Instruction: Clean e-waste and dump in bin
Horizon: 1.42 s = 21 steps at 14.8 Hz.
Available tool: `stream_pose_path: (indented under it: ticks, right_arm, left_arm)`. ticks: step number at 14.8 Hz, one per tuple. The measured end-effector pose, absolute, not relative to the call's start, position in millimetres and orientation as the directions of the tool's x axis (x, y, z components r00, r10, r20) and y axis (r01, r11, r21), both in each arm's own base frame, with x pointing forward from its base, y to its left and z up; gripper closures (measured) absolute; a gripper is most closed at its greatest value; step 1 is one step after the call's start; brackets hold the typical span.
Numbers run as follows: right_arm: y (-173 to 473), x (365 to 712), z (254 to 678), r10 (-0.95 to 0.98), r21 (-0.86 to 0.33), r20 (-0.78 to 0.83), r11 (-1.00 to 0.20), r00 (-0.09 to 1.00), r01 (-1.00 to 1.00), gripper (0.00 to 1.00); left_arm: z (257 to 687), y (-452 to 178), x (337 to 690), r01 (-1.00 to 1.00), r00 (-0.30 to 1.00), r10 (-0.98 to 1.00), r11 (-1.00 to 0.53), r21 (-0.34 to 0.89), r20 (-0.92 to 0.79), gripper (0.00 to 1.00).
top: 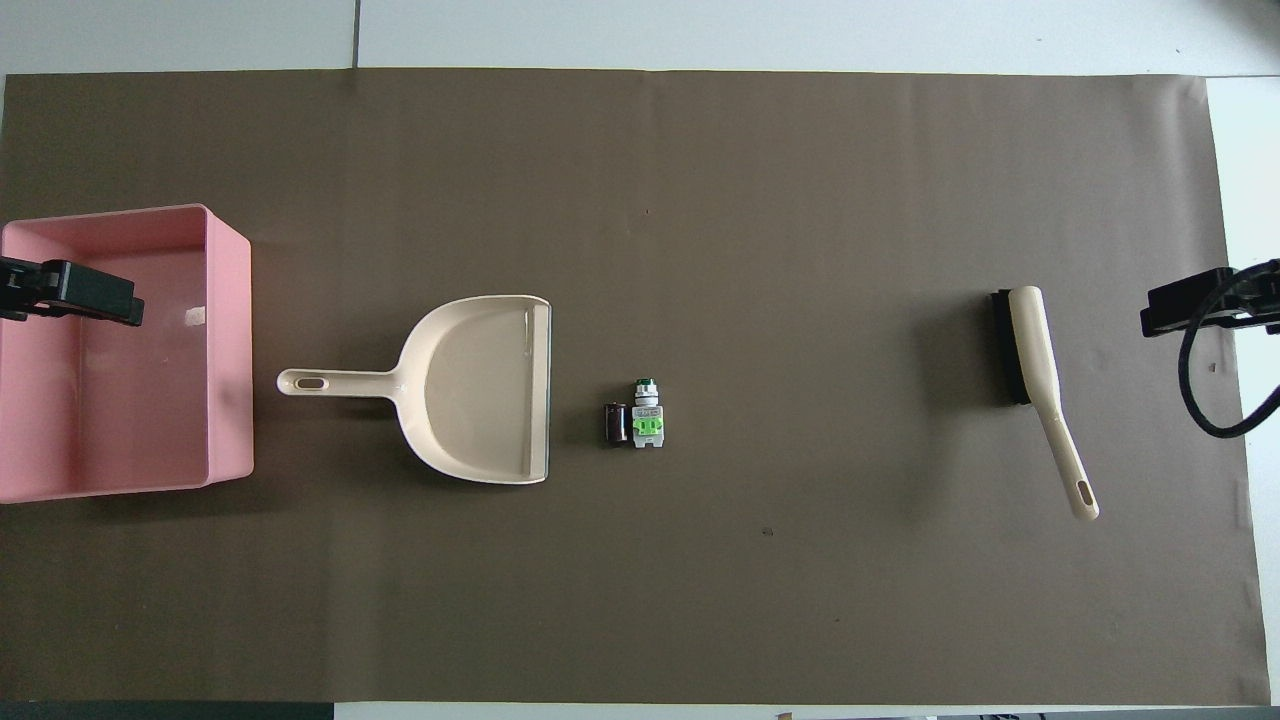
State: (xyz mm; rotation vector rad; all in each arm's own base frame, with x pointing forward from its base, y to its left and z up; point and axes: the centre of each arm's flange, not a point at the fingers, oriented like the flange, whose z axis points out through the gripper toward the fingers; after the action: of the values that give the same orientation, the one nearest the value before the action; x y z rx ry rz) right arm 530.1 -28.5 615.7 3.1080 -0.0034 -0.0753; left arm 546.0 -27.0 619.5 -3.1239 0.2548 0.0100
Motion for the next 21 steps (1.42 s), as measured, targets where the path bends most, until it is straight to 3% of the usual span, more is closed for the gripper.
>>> stream_pose_path:
  ticks: [5,11,15,21]
  right_arm:
    - [-50,498,507,0.044,0.021,-0.054,-0.999,0.998,0.045,0.0]
    - [-69,471,386,0.059,0.011,-0.065,-0.998,0.996,0.059,0.0]
    - [-77,452,351,0.055,0.004,-0.085,-0.998,0.995,0.055,0.01]
    - [-77,444,340,0.054,0.0,-0.099,-0.999,0.994,0.054,0.07]
  left_arm:
    - [616,-27,556,-0.589,0.805,-0.59,-0.807,-0.044,0.053,0.04]
    - [562,-33,553,-0.926,0.371,-0.928,-0.372,-0.067,0.023,0.03]
    - [514,-63,544,-0.991,0.131,-0.991,-0.131,-0.041,0.002,0.03]
    - [420,-126,511,-0.999,-0.015,-0.996,0.018,-0.034,-0.084,0.04]
